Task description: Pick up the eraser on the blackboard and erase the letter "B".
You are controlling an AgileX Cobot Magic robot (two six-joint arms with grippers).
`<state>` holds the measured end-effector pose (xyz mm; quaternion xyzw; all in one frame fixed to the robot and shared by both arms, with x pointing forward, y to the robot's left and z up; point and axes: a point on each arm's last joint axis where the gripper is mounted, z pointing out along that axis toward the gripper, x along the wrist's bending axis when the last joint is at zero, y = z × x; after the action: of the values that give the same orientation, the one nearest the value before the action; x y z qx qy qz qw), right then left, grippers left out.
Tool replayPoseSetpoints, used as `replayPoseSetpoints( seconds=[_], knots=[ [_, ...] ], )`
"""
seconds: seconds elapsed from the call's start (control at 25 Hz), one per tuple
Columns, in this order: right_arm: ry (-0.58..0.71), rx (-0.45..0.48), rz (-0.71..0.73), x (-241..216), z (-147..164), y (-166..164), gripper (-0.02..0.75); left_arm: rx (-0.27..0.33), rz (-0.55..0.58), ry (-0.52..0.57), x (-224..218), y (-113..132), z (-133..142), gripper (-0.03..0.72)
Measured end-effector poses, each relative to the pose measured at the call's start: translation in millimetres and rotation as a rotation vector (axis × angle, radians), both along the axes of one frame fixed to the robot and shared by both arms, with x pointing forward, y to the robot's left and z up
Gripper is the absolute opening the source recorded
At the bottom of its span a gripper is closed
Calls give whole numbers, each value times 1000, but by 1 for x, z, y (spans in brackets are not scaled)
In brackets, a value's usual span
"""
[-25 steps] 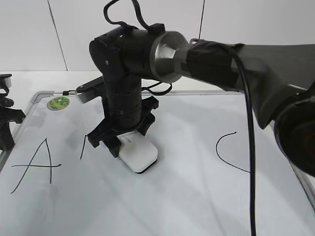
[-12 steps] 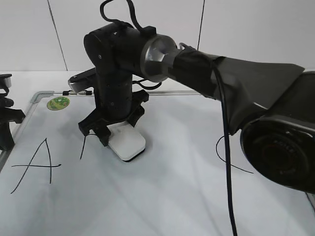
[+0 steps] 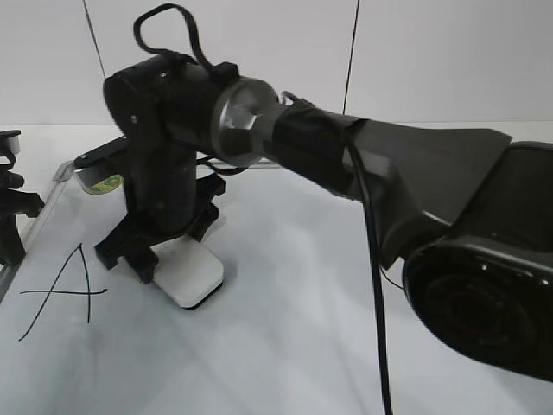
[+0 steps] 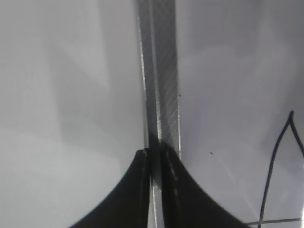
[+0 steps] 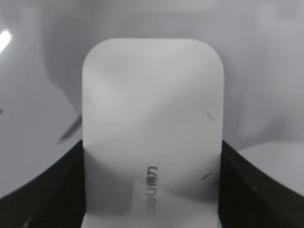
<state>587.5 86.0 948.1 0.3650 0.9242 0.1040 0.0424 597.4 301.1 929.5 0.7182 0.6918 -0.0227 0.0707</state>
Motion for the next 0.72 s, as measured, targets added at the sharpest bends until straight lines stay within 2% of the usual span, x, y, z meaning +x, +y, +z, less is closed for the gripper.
replayPoseSetpoints(
  seconds=[0.16, 0.32, 0.48, 0.72],
  knots=[
    [6, 8, 61, -22, 0, 19, 560, 0, 0, 2, 0, 0, 0, 19],
    [3, 3, 70, -25, -1, 22, 560, -1, -1, 4, 0, 0, 0, 19],
    [-10, -14, 65, -21, -3, 18, 560, -1, -1, 4, 0, 0, 0, 19],
    [-8, 17, -11, 10, -6, 0, 560, -2, 1, 6, 0, 0, -1, 19]
  ],
)
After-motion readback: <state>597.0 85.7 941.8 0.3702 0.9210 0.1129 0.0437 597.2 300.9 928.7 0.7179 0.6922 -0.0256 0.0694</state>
